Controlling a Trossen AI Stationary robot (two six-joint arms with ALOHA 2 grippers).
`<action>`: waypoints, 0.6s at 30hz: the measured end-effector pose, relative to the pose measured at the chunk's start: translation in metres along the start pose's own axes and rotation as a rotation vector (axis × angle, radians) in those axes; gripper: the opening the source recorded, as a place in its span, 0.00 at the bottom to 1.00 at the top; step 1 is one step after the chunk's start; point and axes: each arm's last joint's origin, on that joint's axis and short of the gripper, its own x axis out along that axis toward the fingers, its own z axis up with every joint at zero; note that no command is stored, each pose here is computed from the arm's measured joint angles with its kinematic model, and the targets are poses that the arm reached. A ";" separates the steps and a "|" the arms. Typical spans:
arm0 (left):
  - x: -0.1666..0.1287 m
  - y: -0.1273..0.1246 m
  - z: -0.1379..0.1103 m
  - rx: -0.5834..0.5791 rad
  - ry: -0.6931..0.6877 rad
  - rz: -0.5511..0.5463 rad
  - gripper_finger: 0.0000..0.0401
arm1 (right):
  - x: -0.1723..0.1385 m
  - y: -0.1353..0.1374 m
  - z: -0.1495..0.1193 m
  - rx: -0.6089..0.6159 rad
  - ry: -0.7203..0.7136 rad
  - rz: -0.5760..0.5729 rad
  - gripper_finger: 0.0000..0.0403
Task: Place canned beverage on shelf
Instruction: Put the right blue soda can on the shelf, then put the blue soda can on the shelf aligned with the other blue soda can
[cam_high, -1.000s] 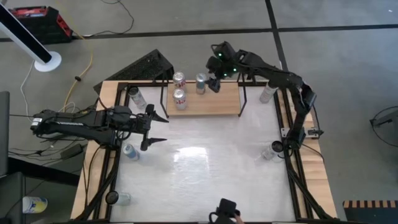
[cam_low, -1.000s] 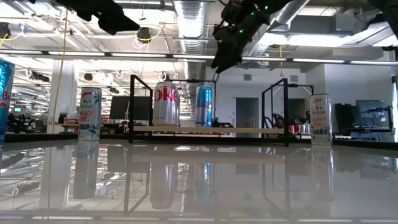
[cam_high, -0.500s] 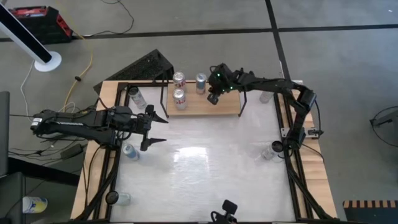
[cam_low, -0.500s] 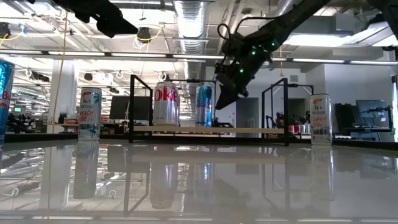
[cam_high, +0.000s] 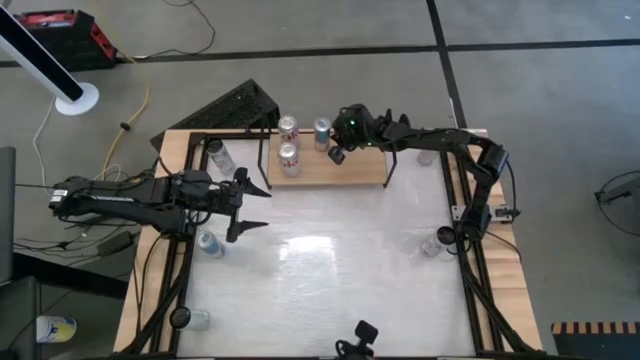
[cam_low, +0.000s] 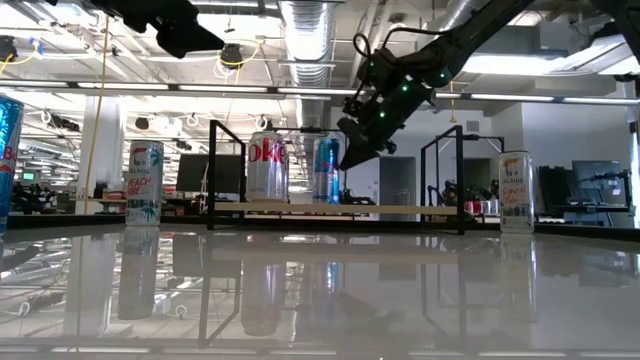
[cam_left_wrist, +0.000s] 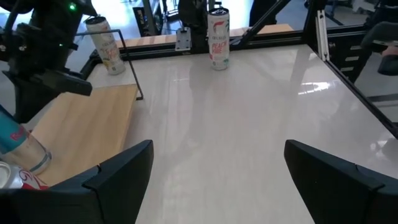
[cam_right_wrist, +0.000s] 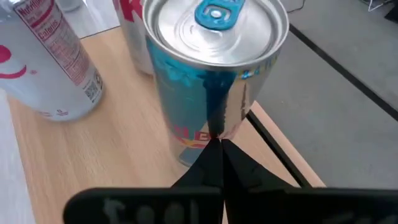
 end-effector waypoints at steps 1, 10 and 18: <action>0.000 0.000 0.000 0.003 0.000 0.000 0.87 | 0.000 0.001 0.000 -0.001 -0.003 0.002 0.04; 0.000 0.000 0.000 0.006 0.002 0.000 0.87 | 0.000 0.006 0.005 0.015 -0.054 0.014 0.05; 0.000 0.000 -0.003 0.000 0.026 -0.002 0.87 | -0.001 0.025 0.000 -0.009 0.010 0.053 0.05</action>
